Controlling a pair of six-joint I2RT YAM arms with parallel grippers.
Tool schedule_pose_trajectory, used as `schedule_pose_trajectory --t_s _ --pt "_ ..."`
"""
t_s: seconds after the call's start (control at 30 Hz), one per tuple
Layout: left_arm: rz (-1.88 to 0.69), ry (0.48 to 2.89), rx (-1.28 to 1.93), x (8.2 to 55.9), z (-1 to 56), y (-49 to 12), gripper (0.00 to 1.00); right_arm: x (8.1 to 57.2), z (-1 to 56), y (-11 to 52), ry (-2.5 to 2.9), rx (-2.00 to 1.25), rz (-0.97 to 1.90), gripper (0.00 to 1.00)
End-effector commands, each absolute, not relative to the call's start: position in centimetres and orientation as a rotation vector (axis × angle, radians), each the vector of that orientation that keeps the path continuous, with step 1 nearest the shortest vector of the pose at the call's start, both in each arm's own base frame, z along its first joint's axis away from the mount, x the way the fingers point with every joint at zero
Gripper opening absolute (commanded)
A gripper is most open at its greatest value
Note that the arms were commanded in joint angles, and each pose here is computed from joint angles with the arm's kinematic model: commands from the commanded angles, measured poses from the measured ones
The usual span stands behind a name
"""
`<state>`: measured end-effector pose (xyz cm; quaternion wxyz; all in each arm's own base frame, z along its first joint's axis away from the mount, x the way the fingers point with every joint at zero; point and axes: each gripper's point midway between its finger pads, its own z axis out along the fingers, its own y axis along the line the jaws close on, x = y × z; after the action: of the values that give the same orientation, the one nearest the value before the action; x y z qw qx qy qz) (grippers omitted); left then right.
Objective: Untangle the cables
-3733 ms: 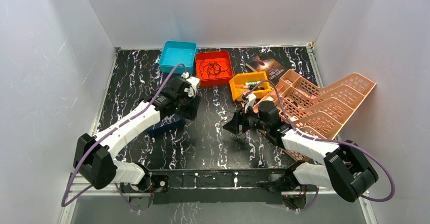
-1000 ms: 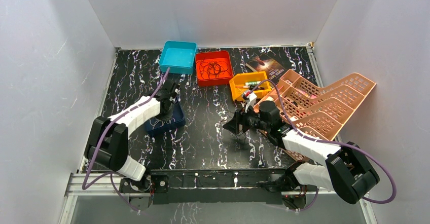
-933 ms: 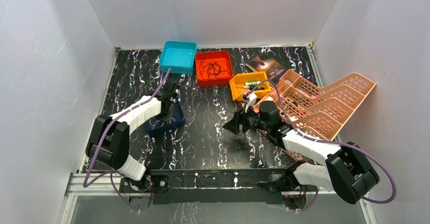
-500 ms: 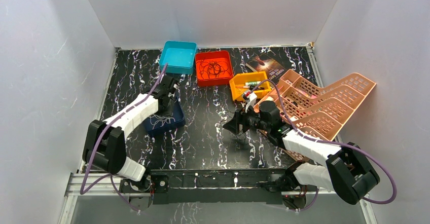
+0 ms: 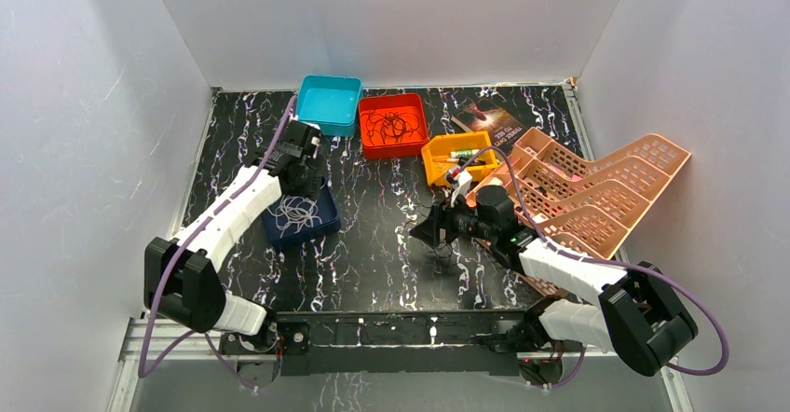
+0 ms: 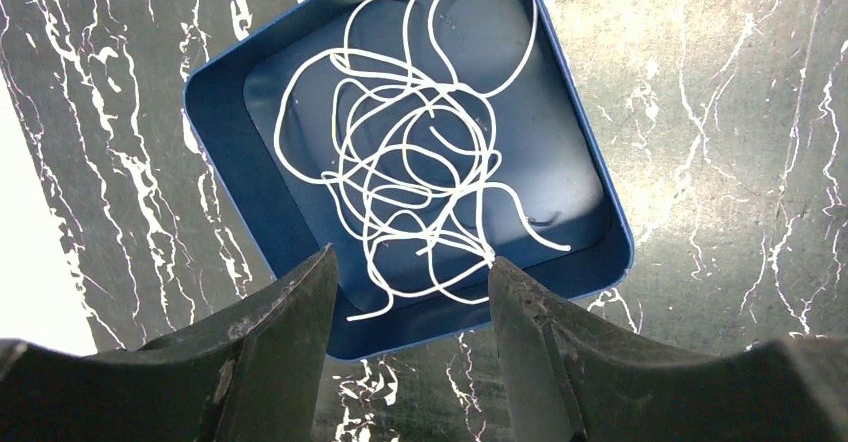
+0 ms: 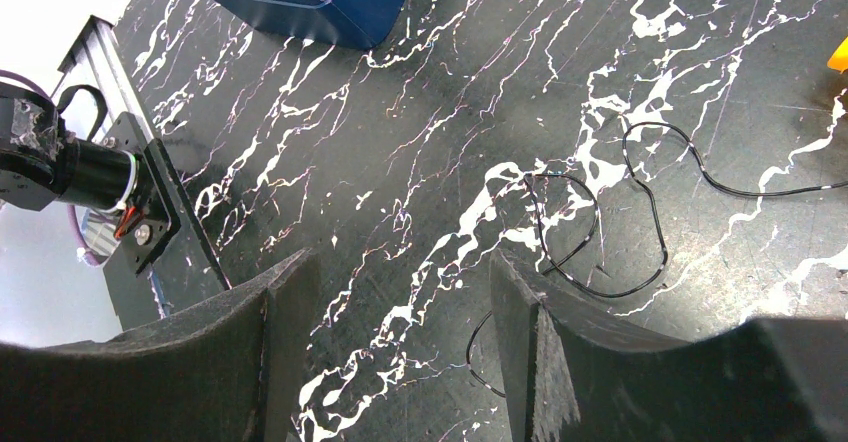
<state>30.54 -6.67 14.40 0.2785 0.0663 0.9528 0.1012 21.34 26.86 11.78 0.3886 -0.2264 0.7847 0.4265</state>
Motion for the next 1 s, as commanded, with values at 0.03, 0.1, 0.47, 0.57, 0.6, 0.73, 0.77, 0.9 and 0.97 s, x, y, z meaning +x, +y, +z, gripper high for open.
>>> schedule_pose_trajectory --t_s 0.03,0.1,0.47,0.57,0.6,0.73,0.77,0.9,0.97 --pt "0.285 2.527 0.147 30.9 15.3 -5.7 0.55 21.6 13.3 27.2 1.933 -0.586 1.090 0.71" --pt "0.272 2.523 0.130 31.5 14.9 -5.5 0.55 21.6 13.3 27.1 1.933 -0.588 1.088 0.71" --pt "0.234 2.573 0.043 35.0 10.9 -4.0 0.52 21.3 13.2 26.8 1.938 -0.594 1.081 0.71" --pt "0.222 2.587 0.027 35.5 9.9 -3.6 0.50 21.3 13.2 26.8 1.937 -0.593 1.085 0.71" --pt "0.219 2.590 0.023 35.6 9.6 -3.5 0.50 21.3 13.2 26.9 1.937 -0.595 1.086 0.71" --pt "0.151 2.592 0.031 36.4 9.6 -4.2 0.46 21.3 13.1 27.0 1.938 -0.596 1.093 0.71" --pt "0.137 2.581 0.030 36.5 9.9 -4.4 0.46 21.2 13.1 27.0 1.939 -0.595 1.092 0.71" --pt "0.178 2.564 0.031 37.0 10.2 -3.9 0.47 21.2 13.1 26.9 1.936 -0.590 1.092 0.71" --pt "0.181 2.567 0.039 37.3 10.1 -3.9 0.46 21.2 13.0 26.9 1.938 -0.590 1.093 0.71"
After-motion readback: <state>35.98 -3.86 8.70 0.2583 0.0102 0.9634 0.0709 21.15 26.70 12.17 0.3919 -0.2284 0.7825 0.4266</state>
